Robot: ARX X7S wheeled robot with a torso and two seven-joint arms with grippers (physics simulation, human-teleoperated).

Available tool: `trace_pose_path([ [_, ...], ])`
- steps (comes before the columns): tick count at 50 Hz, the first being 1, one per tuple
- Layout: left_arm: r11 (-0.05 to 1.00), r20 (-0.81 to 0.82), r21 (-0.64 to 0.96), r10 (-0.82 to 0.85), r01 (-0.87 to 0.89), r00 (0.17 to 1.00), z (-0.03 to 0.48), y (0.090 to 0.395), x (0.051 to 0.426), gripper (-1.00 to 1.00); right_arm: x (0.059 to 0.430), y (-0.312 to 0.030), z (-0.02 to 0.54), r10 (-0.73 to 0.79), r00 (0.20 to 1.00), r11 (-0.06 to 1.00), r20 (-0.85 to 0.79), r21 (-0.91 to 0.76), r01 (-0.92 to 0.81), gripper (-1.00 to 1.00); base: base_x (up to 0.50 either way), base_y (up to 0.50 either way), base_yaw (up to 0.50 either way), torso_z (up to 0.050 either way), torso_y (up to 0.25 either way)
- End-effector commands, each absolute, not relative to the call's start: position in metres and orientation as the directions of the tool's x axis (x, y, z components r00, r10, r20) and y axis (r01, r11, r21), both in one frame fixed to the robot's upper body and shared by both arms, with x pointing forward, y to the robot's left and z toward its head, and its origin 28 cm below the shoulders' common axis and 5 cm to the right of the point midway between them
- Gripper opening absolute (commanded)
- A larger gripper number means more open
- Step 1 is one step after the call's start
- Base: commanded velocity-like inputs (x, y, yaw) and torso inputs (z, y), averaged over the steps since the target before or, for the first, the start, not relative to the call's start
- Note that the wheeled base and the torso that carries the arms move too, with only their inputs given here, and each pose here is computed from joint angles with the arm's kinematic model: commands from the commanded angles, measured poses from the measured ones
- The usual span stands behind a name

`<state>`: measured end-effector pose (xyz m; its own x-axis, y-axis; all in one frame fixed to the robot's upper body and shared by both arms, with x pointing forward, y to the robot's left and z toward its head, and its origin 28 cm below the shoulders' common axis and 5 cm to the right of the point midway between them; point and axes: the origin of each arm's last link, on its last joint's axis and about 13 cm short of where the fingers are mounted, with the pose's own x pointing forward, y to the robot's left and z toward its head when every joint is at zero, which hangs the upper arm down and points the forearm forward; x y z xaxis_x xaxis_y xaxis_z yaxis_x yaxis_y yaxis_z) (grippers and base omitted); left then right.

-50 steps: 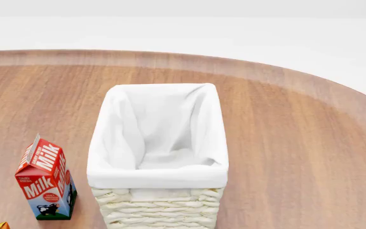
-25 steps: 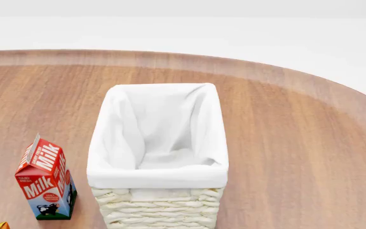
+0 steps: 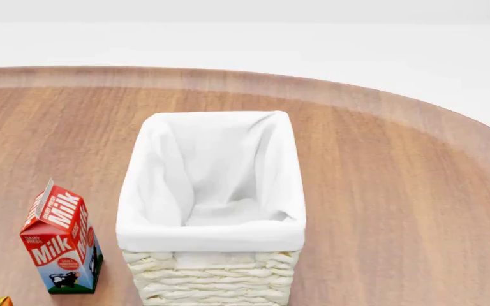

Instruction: Pick up the alphabet soup, and put it in the basket.

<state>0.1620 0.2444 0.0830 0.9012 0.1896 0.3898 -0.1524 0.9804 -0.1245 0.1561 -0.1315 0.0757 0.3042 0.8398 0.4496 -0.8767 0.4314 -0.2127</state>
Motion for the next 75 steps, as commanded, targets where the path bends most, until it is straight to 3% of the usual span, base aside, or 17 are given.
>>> trace_pose_path([
  [1, 0.980, 0.391, -0.126, 0.190, -0.152, 0.900, 0.084, 0.244, 0.161, 1.00, 0.151, -0.134, 0.098, 0.744, 0.315, 0.493, 0.589, -0.166, -0.854, -1.00, 0.00, 0.00, 0.00, 0.000, 0.000],
  [15, 0.980, 0.391, -0.126, 0.190, -0.152, 0.900, 0.085, 0.244, 0.161, 1.00, 0.155, -0.134, 0.109, 0.643, 0.375, 0.575, 0.668, -0.097, -0.812, -1.00, 0.00, 0.00, 0.00, 0.000, 0.001],
  [18, 0.980, 0.392, -0.127, 0.189, -0.151, 0.900, 0.085, 0.244, 0.161, 1.00, 0.159, -0.134, 0.112, 0.604, 0.415, 0.624, 0.680, -0.080, -0.778, -1.00, 0.00, 0.00, 0.00, 0.000, 0.000],
  [21, 0.980, 0.392, -0.127, 0.190, -0.152, 0.900, 0.085, 0.244, 0.161, 1.00, 0.166, -0.131, 0.118, 0.525, 0.508, 0.724, 0.683, -0.045, -0.688, -1.00, 0.00, 0.00, 0.00, 0.000, 0.000],
  [27, 0.980, 0.393, -0.128, 0.192, -0.153, 0.900, 0.085, 0.244, 0.161, 1.00, 0.174, -0.126, 0.123, 0.534, 0.554, 0.779, 0.639, -0.117, -0.616, -1.00, 0.00, 0.00, 0.00, 0.000, 0.000],
  [33, 0.980, 0.392, -0.128, 0.192, -0.153, 0.900, 0.086, 0.244, 0.160, 1.00, 0.185, -0.120, 0.133, 0.458, 0.652, 0.864, 0.603, -0.129, -0.488, -1.00, 0.00, 0.00, 0.00, 0.000, 0.000],
  [40, 0.980, 0.392, -0.129, 0.192, -0.153, 0.899, 0.086, 0.244, 0.160, 1.00, 0.195, -0.118, 0.147, 0.388, 0.697, 0.909, 0.604, -0.124, -0.398, -1.00, 0.00, 0.00, 0.00, 0.000, 0.000],
  [60, 0.980, 0.389, -0.127, 0.189, -0.151, 0.902, 0.086, 0.243, 0.161, 1.00, 0.253, -0.106, 0.185, 0.269, 0.836, 0.956, 0.479, -0.240, -0.170, -1.00, 0.00, 0.00, 0.00, 0.000, 0.000],
  [65, 0.980, 0.387, -0.127, 0.190, -0.152, 0.902, 0.086, 0.244, 0.161, 1.00, 0.269, -0.098, 0.197, 0.275, 0.859, 0.941, 0.431, -0.303, -0.150, -1.00, 0.00, 0.00, 0.00, 0.000, 0.002],
  [75, 0.980, 0.387, -0.129, 0.190, -0.151, 0.902, 0.086, 0.244, 0.160, 1.00, 0.315, -0.090, 0.216, 0.308, 0.906, 0.938, 0.289, -0.252, -0.239, -1.00, 0.00, 0.00, 0.00, 0.000, 0.000],
])
